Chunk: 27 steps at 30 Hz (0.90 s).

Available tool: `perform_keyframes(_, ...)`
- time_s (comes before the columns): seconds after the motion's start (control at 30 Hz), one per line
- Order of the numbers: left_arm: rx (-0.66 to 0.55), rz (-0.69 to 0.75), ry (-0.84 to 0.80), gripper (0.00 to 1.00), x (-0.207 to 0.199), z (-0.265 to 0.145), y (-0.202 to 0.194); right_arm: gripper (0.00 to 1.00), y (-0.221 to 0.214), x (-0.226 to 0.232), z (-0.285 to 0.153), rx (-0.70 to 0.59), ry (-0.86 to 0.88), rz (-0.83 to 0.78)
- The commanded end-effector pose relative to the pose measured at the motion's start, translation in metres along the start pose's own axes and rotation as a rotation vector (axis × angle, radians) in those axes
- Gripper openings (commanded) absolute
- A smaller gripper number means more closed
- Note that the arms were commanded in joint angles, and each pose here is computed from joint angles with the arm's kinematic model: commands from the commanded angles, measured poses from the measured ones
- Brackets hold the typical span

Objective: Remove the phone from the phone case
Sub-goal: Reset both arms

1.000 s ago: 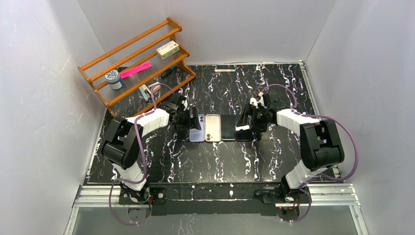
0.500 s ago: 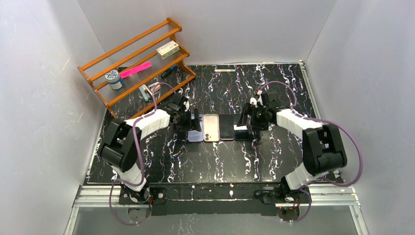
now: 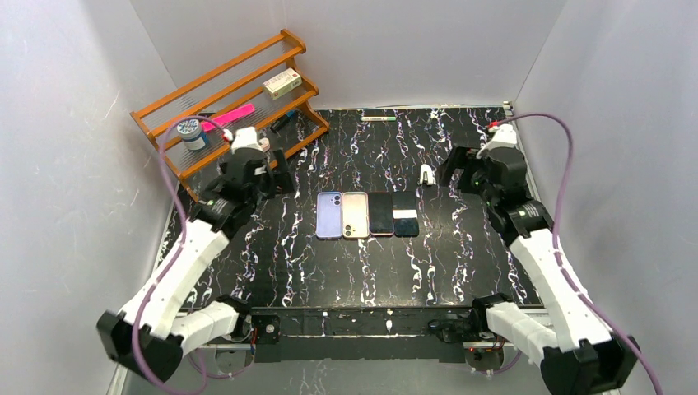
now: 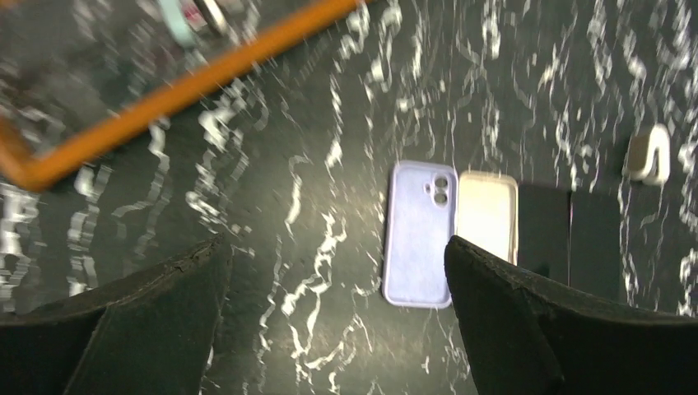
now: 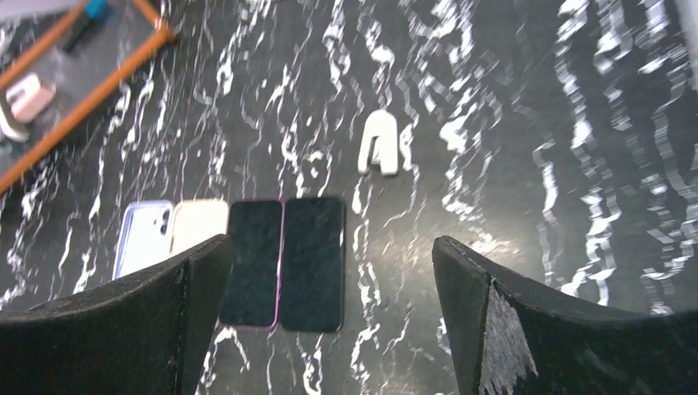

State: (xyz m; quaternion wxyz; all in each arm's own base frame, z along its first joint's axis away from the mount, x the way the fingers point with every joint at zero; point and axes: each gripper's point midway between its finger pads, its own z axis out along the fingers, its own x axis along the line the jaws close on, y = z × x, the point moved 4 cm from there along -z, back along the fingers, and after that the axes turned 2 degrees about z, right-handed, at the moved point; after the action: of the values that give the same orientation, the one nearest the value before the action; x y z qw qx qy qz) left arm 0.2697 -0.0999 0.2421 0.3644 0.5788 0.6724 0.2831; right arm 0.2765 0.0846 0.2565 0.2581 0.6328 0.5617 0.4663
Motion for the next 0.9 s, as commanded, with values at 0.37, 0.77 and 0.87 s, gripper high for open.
perform_keyframes(0.37, -0.569, -0.083, 0.328, 0.98, 0.086, -0.130, 0.087, 0.99, 0.092, -0.018, -0.089, -0.487, -0.154, -0.063)
perform_keyframes(0.77, -0.582, -0.113, 0.293, 0.98, 0.083, -0.118, 0.077, 0.99, 0.084, -0.020, -0.079, -0.483, -0.151, -0.050)
perform_keyframes(0.87, -0.584, -0.114, 0.294, 0.98, 0.083, -0.116, 0.075, 0.99, 0.083, -0.020, -0.077, -0.484, -0.147, -0.046)
